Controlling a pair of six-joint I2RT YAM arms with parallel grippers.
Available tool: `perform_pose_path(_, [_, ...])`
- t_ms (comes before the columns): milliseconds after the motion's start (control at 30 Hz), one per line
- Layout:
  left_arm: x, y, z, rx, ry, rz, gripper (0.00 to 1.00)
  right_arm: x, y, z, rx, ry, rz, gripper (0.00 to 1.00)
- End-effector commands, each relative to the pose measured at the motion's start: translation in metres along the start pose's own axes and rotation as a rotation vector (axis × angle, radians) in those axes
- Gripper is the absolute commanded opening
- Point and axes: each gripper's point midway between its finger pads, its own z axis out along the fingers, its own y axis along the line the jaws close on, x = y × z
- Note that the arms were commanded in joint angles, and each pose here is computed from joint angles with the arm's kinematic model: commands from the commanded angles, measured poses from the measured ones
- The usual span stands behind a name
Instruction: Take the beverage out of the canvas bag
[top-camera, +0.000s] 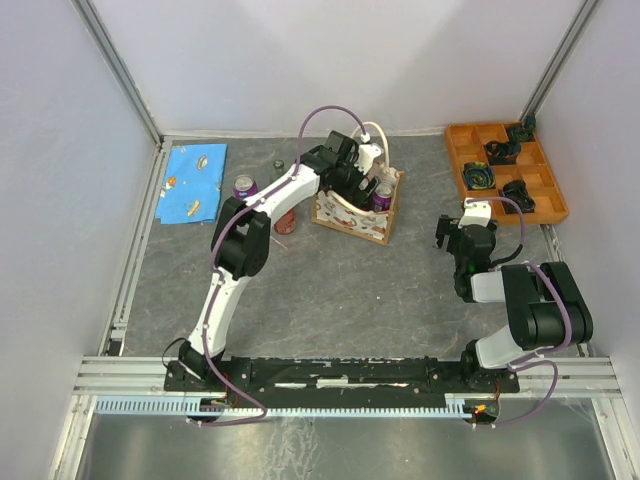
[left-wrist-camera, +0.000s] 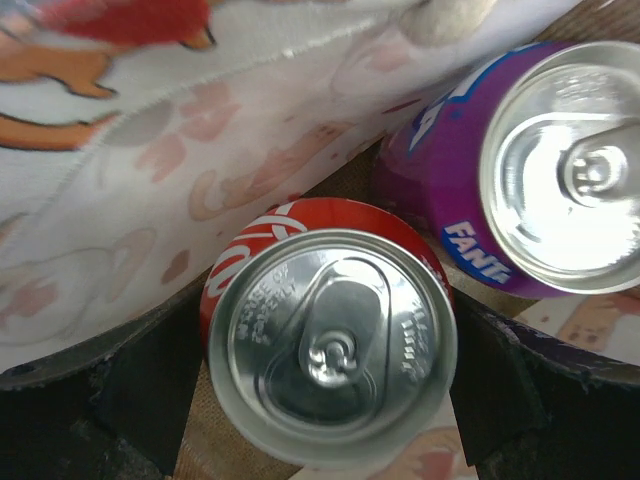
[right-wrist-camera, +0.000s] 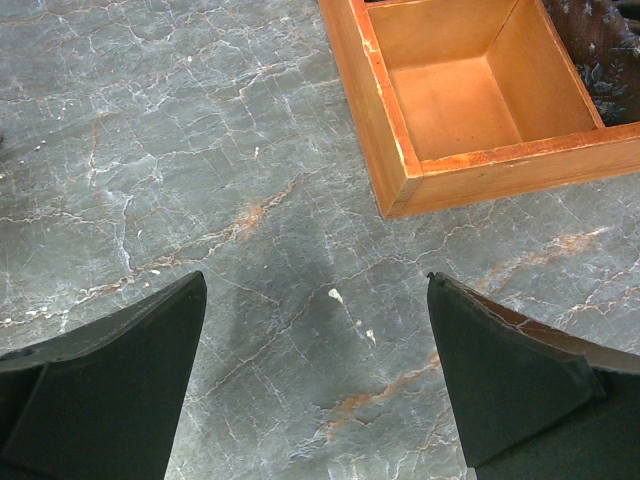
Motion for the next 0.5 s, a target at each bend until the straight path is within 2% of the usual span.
perform_pose_path(0, [-0.010, 0.008, 0.008, -0.025, -0.038, 0.052, 0.97, -0.023, 0.002, 0.005, -0.004, -0.064, 0.016, 0.99])
perform_pose_path(200, [-0.007, 0.014, 0.011, -0.060, -0.050, 0.046, 0.91, -0.024, 0.001, 0.005, -0.004, -0.064, 0.016, 0.99])
perform_pose_path(300, [-0.014, 0.016, 0.006, -0.077, -0.079, 0.050, 0.85, -0.023, 0.002, 0.006, -0.003, -0.062, 0.016, 0.99])
perform_pose_path(467, [-0.025, 0.016, -0.003, -0.091, -0.119, 0.050, 0.81, -0.023, 0.002, 0.005, -0.004, -0.064, 0.016, 0.99])
